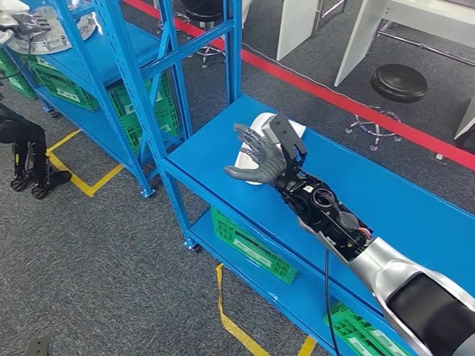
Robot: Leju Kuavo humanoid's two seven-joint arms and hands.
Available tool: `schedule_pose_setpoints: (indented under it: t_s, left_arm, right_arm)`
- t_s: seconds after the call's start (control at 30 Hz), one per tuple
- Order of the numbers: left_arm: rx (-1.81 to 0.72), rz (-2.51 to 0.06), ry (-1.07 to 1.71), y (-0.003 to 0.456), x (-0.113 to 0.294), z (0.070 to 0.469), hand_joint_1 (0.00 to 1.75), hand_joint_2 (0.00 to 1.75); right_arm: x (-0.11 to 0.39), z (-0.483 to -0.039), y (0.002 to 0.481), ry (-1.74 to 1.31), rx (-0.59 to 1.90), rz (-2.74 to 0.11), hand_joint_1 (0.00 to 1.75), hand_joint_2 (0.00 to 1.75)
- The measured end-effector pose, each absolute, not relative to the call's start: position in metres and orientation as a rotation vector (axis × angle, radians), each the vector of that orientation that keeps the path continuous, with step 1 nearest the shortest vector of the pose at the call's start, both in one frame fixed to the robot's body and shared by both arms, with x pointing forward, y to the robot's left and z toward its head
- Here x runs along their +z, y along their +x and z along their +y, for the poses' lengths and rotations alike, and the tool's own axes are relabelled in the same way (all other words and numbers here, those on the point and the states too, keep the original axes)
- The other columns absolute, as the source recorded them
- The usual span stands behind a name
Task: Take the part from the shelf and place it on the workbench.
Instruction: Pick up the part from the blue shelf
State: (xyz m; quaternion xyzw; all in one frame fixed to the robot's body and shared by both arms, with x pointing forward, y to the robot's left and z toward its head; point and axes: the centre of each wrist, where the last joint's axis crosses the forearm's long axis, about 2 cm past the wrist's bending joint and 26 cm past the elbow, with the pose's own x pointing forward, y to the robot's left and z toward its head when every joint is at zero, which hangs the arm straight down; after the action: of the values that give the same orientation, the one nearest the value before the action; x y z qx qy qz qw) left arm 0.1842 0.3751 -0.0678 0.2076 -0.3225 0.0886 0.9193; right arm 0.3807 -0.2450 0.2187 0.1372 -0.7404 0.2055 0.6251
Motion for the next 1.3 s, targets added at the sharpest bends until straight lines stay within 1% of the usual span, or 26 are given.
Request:
schedule_pose_setpoints:
  t_s: [0.57, 0.63, 0.73, 0.8, 0.97, 1.3]
  left_arm:
    - [0.182, -0.663, 0.427, 0.184, -0.068, 0.375, 0.0, 0.0]
    - [0.183, -0.663, 0.429, 0.184, -0.068, 0.375, 0.0, 0.0]
    - [0.183, -0.662, 0.432, 0.184, -0.068, 0.376, 0.0, 0.0]
    - [0.182, -0.661, 0.434, 0.183, -0.068, 0.376, 0.0, 0.0]
    - [0.182, -0.66, 0.436, 0.183, -0.068, 0.378, 0.0, 0.0]
    - [0.184, -0.656, 0.439, 0.181, -0.068, 0.379, 0.0, 0.0]
  right_arm:
    - [0.218, -0.244, 0.38, 0.31, 0.473, -1.696, 0.0, 1.75]
    - [0.219, -0.245, 0.381, 0.242, 0.479, -1.676, 0.0, 1.75]
    - [0.214, -0.25, 0.387, 0.037, 0.522, -1.628, 0.0, 1.75]
    - [0.208, -0.255, 0.39, -0.041, 0.549, -1.606, 0.0, 1.75]
    - [0.199, -0.261, 0.395, -0.101, 0.562, -1.571, 0.0, 1.75]
    - [0.202, -0.268, 0.398, -0.151, 0.518, -1.575, 0.0, 1.75]
